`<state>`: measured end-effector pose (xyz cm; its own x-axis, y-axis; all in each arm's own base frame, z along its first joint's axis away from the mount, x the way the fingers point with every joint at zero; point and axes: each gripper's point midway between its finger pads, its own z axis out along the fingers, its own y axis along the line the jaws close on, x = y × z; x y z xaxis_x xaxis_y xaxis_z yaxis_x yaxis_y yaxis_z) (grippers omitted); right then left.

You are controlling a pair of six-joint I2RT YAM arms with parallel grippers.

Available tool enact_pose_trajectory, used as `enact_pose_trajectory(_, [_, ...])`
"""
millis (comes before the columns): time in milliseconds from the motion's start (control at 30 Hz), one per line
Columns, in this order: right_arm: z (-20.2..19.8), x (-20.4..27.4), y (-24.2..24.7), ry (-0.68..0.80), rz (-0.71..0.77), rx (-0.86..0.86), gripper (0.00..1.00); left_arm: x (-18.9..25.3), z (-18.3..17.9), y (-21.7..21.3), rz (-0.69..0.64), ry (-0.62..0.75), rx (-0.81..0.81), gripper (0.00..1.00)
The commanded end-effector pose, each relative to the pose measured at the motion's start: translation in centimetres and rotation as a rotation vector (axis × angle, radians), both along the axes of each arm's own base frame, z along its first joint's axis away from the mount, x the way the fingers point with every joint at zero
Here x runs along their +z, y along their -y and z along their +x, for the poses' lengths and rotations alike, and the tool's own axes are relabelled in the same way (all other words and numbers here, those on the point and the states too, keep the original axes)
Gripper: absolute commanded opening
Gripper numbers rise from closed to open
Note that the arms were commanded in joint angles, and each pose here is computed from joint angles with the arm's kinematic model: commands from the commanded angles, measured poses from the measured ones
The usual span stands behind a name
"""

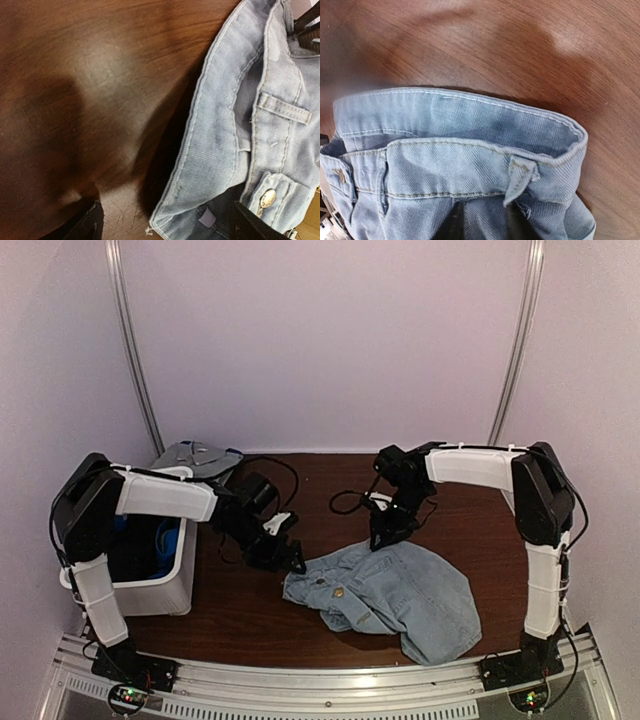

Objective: Fold and stack the mixed laundry pile
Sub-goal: Flatten out the crumpled skirt at the center of the board.

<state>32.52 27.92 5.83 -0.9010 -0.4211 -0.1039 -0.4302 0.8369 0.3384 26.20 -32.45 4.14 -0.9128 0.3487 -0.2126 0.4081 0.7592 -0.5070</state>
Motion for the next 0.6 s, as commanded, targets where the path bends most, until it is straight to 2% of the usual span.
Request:
enact_pose_trajectory(0, [1.7, 3.3, -0.6, 0.115, 0.022, 0.026, 0.11, -0.7, -0.3, -0.1, 0.004, -0.010, 0.022, 0.88])
enact_pose_trajectory(33, [2.0, 4.5, -0.8, 0.144, 0.035, 0.026, 0.02, -0.7, -0.3, -0.1, 0.004, -0.010, 0.028, 0.87])
enact_pose_trajectory(67, [2.3, 5.9, -0.9, 0.174, 0.051, 0.024, 0.00, -0.8, -0.4, -0.2, 0.001, -0.010, 0.033, 0.87])
enact_pose_trajectory(300, [1.7, 18.4, -1.8, 0.427, 0.270, 0.051, 0.00, -0.8, 0.0, -0.6, -0.005, 0.016, 0.088, 0.89])
enact_pose_trajectory(367, [1.3, 19.7, -1.3, 0.455, 0.278, 0.041, 0.00, -1.0, 0.0, -0.6, -0.008, 0.009, 0.103, 0.90])
enact_pose_trajectory(433, [1.5, 18.4, -0.5, 0.436, 0.225, 0.015, 0.02, -1.3, -0.1, -0.6, -0.012, 0.000, 0.115, 0.90])
enact_pose_trajectory(500, [2.0, 15.8, -0.1, 0.381, 0.153, 0.005, 0.23, -1.3, -0.1, -0.5, -0.020, -0.007, 0.119, 0.89])
enact_pose_trajectory(567, [2.3, 13.4, 0.0, 0.331, 0.100, 0.004, 0.52, -1.0, -0.1, -0.5, -0.014, -0.002, 0.117, 0.89])
